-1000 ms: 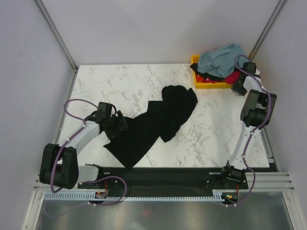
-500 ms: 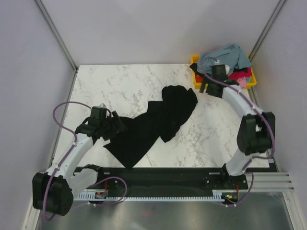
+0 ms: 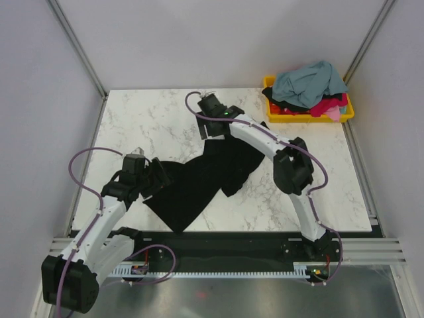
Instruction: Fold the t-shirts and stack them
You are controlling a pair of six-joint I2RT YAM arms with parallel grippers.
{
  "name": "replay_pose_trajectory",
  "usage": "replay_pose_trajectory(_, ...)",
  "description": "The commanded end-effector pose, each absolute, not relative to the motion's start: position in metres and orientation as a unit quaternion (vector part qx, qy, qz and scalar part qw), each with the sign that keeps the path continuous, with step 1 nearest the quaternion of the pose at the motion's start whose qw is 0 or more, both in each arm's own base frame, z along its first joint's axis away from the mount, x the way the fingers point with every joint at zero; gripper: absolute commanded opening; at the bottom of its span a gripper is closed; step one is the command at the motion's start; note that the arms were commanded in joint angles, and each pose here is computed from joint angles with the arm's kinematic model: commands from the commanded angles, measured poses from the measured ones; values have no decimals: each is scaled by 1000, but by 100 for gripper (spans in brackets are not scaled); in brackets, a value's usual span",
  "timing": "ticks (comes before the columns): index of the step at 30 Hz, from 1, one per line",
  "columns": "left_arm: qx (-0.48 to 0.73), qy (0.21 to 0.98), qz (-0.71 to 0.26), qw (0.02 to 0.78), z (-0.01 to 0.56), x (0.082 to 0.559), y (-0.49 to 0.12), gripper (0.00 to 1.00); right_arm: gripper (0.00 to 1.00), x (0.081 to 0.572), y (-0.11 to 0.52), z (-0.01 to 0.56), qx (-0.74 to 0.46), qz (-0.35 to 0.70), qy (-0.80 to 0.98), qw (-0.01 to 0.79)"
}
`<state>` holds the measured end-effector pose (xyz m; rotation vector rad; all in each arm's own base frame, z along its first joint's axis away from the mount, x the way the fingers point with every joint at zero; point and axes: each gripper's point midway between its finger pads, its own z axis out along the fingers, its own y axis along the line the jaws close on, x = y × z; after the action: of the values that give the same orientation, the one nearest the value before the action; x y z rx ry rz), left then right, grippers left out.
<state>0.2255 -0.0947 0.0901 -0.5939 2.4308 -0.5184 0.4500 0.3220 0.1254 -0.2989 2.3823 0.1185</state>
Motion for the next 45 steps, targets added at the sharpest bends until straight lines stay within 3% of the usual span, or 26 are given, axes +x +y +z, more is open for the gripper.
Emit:
replay_pose_trajectory(1,-230,899,-222,300,99,222,-100,83,81,441,328,101,-151,2,936,319)
replay_pose_trajectory(10,-254,902,-202,284,84,218,-95,84,70,435,349,33,-175,-19,947,269)
replay_pose_trajectory(11,-253,902,-203,285,84,218,-95,84,59,434,346,24,-176,-25,949,262)
replay_pose_trajectory(13,-254,902,-201,287,85,219,-94,84,48,433,342,17,-174,-35,950,259)
replay_pose_trajectory(14,-254,901,-201,289,85,219,-94,84,35,432,340,13,-175,-41,950,255)
replay_pose_trajectory(20,-271,903,-172,286,74,220,-84,84,0,445,350,51,-169,-20,940,296)
replay_pose_trajectory(22,-278,905,-162,278,69,221,-82,83,0,458,358,91,-172,-1,926,335)
replay_pose_trajectory(24,-274,905,-148,289,74,228,-78,81,0,472,350,173,-151,28,903,402)
replay_pose_trajectory(29,-287,900,-105,310,80,238,-62,80,0,490,302,279,-91,82,864,489)
replay_pose_trajectory(32,-305,907,-62,283,58,234,-52,75,0,490,275,284,-74,81,864,491)
replay_pose_trajectory(36,-321,909,-56,260,36,233,-53,60,0,486,249,255,-50,65,885,459)
replay_pose_trajectory(40,-322,913,-20,248,25,234,-45,64,0,496,168,224,39,45,901,431)
replay_pose_trajectory(45,-317,916,-48,243,28,240,-57,74,0,493,130,205,73,75,900,424)
